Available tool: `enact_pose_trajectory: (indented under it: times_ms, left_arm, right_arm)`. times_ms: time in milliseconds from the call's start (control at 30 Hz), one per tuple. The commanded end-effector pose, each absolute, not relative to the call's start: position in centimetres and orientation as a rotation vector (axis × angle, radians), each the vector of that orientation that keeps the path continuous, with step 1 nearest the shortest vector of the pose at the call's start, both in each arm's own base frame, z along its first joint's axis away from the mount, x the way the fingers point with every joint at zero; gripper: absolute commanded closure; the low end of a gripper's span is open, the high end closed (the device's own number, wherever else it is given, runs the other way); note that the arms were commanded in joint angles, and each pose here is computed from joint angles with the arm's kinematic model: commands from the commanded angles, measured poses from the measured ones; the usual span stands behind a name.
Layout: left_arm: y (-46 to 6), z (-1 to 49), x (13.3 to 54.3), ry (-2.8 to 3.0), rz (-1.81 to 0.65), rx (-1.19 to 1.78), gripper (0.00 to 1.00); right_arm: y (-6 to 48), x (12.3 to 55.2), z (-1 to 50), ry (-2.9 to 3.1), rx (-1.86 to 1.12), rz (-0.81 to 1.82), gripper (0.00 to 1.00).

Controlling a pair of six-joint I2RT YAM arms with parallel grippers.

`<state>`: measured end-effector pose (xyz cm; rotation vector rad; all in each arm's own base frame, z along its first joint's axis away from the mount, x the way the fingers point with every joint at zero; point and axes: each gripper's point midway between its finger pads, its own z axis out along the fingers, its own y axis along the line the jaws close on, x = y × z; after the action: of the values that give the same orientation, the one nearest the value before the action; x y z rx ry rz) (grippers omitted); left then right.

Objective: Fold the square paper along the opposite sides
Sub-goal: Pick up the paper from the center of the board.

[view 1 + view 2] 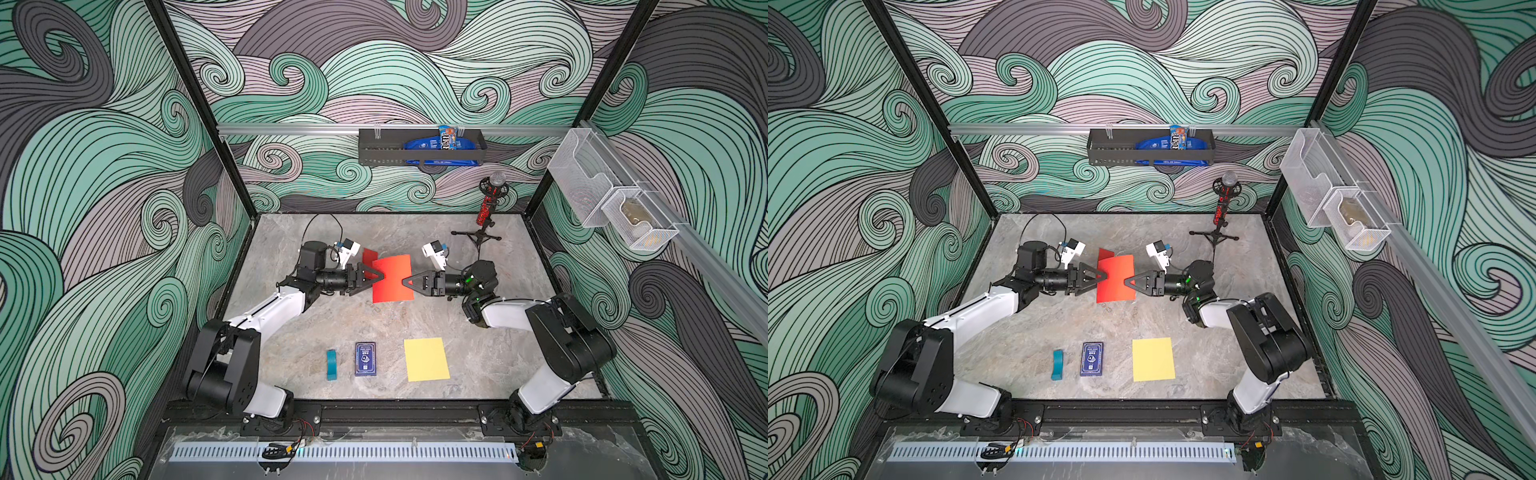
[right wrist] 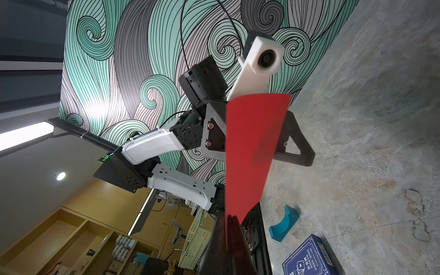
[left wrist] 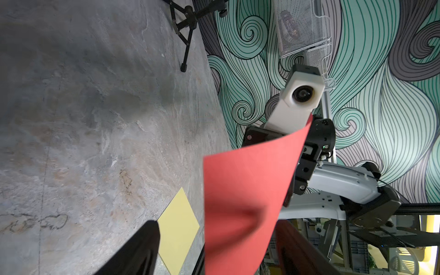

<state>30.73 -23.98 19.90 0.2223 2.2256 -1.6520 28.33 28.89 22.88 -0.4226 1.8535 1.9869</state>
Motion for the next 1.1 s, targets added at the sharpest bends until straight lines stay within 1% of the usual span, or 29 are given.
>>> enact_pose_trajectory:
  times_ms: [0,33,67,100,233,367,500,667,833,933,967,1033,1067]
  left_arm:
    - [-24.2,21.7,29.9,2.142,-1.746,0.266,0.19]
    - [-24.3,21.7,29.8,2.135,-1.757,0.267,0.19]
    - [-24.2,22.8,29.4,2.1,-1.759,0.29,0.19]
    - [-24.2,23.2,29.3,2.087,-1.765,0.295,0.22]
    - [-24.0,24.5,29.1,2.052,-1.751,0.315,0.39]
    - [-23.9,24.5,29.4,2.061,-1.73,0.306,0.59]
    - [-23.9,24.3,29.7,2.066,-1.721,0.295,0.76]
    - [-23.9,24.0,29.8,2.074,-1.708,0.291,0.86]
    - [-23.8,23.5,30.0,2.094,-1.693,0.282,1.0]
    - [-23.8,23.5,30.1,2.099,-1.686,0.285,1.0]
    - [-23.8,23.5,30.2,2.102,-1.68,0.287,1.0]
    - [-23.9,23.7,30.3,2.108,-1.676,0.293,1.0]
    - [-23.9,23.9,30.3,2.113,-1.672,0.3,1.0]
  right_arm:
    - [29.2,27.9,23.5,1.856,-0.463,2.001,1.0]
    - [29.3,27.9,23.4,1.862,-0.464,2.0,1.0]
    - [29.3,28.0,23.1,1.873,-0.457,1.997,1.0]
    - [29.3,28.1,22.8,1.884,-0.455,1.993,1.0]
    - [29.1,28.3,21.8,1.932,-0.446,1.959,1.0]
    - [28.9,28.5,21.1,1.985,-0.46,1.899,1.0]
    - [28.7,28.5,21.0,2.016,-0.469,1.852,1.0]
    - [28.3,28.6,21.1,2.018,-0.453,1.841,1.0]
    - [28.3,28.6,21.4,2.012,-0.468,1.832,1.0]
    - [28.2,28.7,21.3,2.022,-0.479,1.812,0.92]
    - [28.1,28.9,21.1,2.027,-0.477,1.799,0.88]
    - [27.7,29.6,20.8,2.037,-0.469,1.754,0.77]
    - [27.5,30.0,20.3,2.052,-0.457,1.72,0.74]
